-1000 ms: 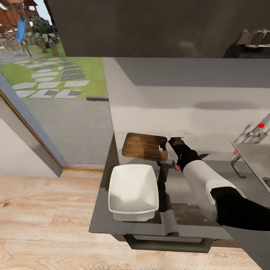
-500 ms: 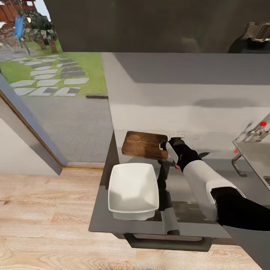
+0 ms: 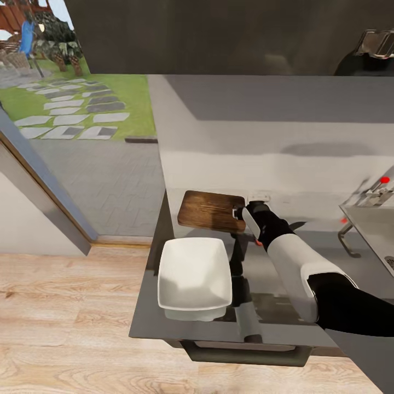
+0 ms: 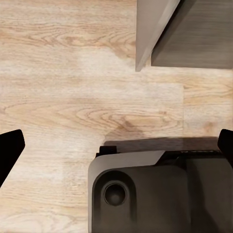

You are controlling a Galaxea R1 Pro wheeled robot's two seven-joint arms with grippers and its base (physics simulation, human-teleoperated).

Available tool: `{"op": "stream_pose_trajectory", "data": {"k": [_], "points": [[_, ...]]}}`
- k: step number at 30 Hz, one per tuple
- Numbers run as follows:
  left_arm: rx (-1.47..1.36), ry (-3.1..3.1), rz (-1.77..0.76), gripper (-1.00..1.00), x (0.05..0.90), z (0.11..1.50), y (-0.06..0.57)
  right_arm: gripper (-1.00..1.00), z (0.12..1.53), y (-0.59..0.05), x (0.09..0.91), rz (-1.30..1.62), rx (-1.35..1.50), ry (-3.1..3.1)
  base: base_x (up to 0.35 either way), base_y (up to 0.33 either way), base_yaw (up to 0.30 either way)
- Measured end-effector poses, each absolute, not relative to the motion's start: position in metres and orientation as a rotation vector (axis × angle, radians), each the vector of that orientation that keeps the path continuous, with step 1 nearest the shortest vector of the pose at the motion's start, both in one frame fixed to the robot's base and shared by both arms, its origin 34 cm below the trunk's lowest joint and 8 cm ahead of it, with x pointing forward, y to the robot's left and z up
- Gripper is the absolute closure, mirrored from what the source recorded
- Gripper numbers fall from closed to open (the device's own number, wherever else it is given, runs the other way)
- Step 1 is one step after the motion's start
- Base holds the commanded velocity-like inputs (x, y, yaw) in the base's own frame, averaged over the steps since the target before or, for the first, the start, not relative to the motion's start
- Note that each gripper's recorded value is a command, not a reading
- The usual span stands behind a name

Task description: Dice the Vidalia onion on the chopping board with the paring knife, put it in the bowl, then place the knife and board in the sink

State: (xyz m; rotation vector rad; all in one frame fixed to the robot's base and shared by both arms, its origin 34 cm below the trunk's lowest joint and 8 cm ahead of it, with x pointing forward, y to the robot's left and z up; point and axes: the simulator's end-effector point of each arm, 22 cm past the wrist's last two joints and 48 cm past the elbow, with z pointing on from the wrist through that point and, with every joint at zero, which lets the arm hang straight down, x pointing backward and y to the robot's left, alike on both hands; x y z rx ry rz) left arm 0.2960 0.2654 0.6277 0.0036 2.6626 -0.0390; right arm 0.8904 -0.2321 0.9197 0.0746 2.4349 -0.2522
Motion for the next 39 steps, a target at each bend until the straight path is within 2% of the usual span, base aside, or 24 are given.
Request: {"op": "stream_pose_trajectory", "data": {"k": [32, 33, 39], "points": [[0.004, 2.663, -0.039, -1.00, 0.2958, 0.6277, 0.2655, -1.00, 0.9118, -0.2316, 0.8854, -0.252, 0.073, 2.455, 0.000, 0.000, 0.000], [0.003, 2.663, -0.039, -1.00, 0.2960, 0.6277, 0.2655, 1.00, 0.9119, -0.2316, 0.8855, -0.252, 0.073, 2.455, 0.000, 0.000, 0.000], [0.003, 2.662, -0.038, -1.00, 0.2961, 0.6278, 0.2655, 1.00, 0.9115, -0.2323, 0.8844, -0.253, 0.075, 2.460, 0.000, 0.000, 0.000]]}}
